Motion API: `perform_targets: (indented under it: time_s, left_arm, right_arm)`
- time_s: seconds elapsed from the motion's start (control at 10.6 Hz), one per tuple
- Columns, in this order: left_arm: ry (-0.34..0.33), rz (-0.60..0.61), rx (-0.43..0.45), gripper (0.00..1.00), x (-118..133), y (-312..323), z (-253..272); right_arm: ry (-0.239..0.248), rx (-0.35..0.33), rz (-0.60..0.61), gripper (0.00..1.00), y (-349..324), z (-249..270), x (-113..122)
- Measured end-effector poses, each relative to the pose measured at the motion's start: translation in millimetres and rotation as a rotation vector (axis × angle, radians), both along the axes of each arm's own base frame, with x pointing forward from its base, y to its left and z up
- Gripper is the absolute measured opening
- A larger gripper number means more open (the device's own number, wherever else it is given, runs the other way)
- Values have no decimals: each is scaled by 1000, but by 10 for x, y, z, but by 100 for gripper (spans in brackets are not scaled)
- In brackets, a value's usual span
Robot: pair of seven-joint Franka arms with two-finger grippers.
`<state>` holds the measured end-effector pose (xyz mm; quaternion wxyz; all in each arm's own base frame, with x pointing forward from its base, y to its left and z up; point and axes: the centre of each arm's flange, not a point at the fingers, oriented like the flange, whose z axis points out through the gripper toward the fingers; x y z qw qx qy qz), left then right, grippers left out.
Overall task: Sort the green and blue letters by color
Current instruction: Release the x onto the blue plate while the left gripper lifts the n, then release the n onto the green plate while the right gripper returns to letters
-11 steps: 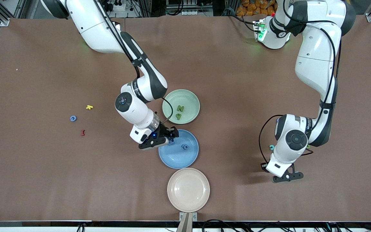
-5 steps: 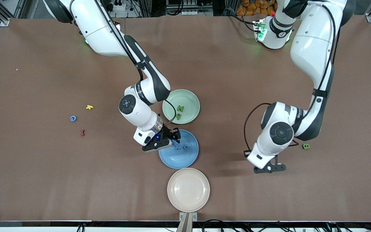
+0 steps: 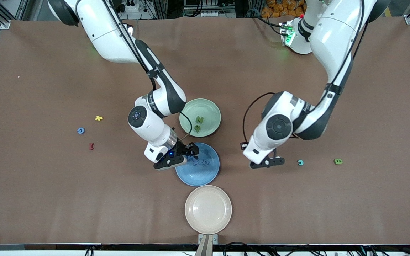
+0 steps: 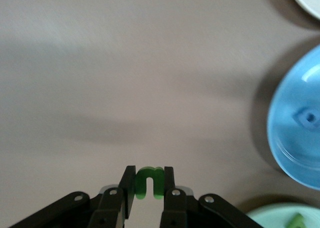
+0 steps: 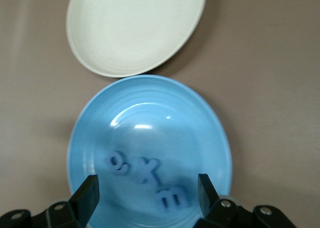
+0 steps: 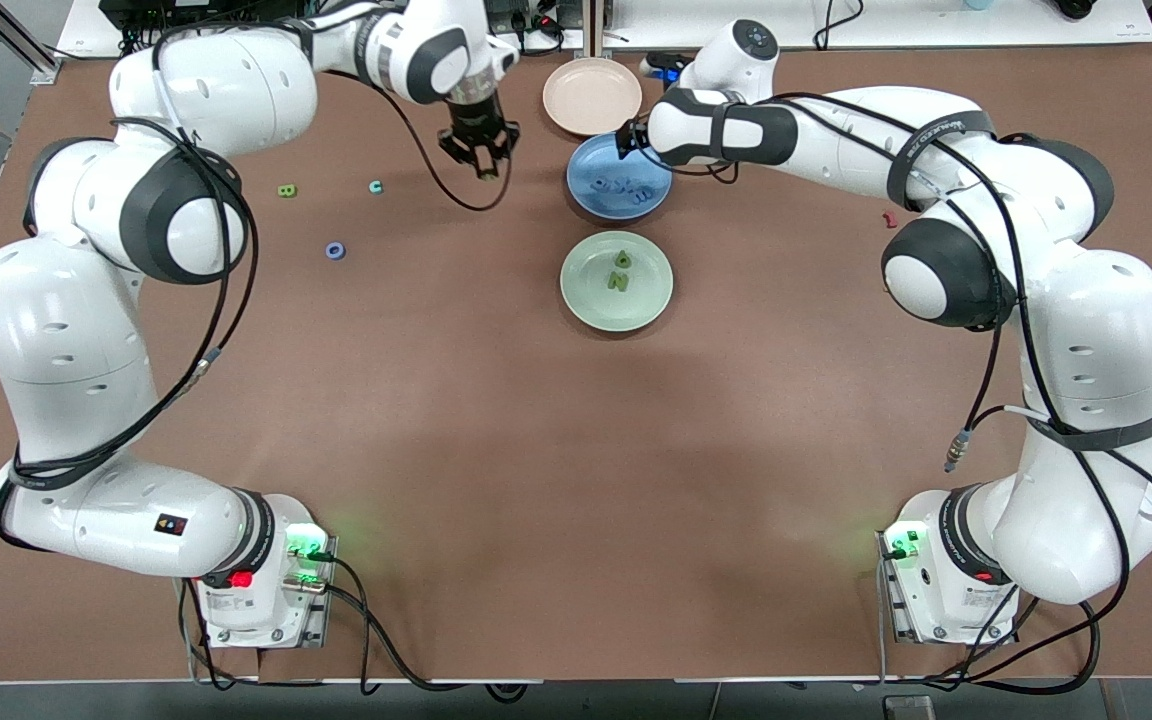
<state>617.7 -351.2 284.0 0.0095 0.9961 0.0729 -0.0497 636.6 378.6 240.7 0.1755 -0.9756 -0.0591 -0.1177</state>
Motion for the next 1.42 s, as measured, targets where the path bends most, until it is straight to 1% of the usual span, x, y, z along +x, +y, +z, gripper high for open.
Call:
perform_targets:
  time_s: [0.19, 0.28, 0.47, 0.66, 0.85, 0.94, 1.04, 1.13, 1.23, 1.32, 1.42]
  left_arm:
    - [25, 55, -12, 26, -320, -392, -17]
    - [31, 85, -8, 26, -484, -597, -26]
    - [11, 134, -26, 26, -898, -1157, -33]
    - [-9, 180, -59, 26, -1353, -1683, -87]
    - [-3, 204, -75, 26, -1687, -2005, -263]
    - [6, 208, -69, 26, -1799, -2090, -368]
    - [13, 208, -66, 26, -1853, -2126, -447]
    - [17, 208, -63, 30, -1861, -2127, -492]
    - [18, 214, -60, 30, -1833, -2102, -518]
    - [15, 222, -60, 37, -1789, -2070, -518]
    - [12, 229, -64, 49, -1743, -2047, -503]
  right_arm:
    - [12, -38, 13, 100, -391, -156, 93]
    - [20, -61, 27, 100, -642, -266, 123]
    - [40, -94, 22, 100, -1196, -394, 166]
    - [48, -119, -9, 100, -1760, -337, 177]
    - [57, -130, -64, 100, -2227, -196, 129]
    - [67, -133, -94, 100, -2458, -152, 78]
    - [80, -143, -124, 100, -2703, -131, 13]
    - [94, -159, -154, 100, -2966, -130, -62]
    - [113, -173, -190, 100, -3233, -141, -153]
    - [129, -185, -224, 100, -3473, -149, -244]
    - [147, -196, -260, 100, -3714, -155, -338]
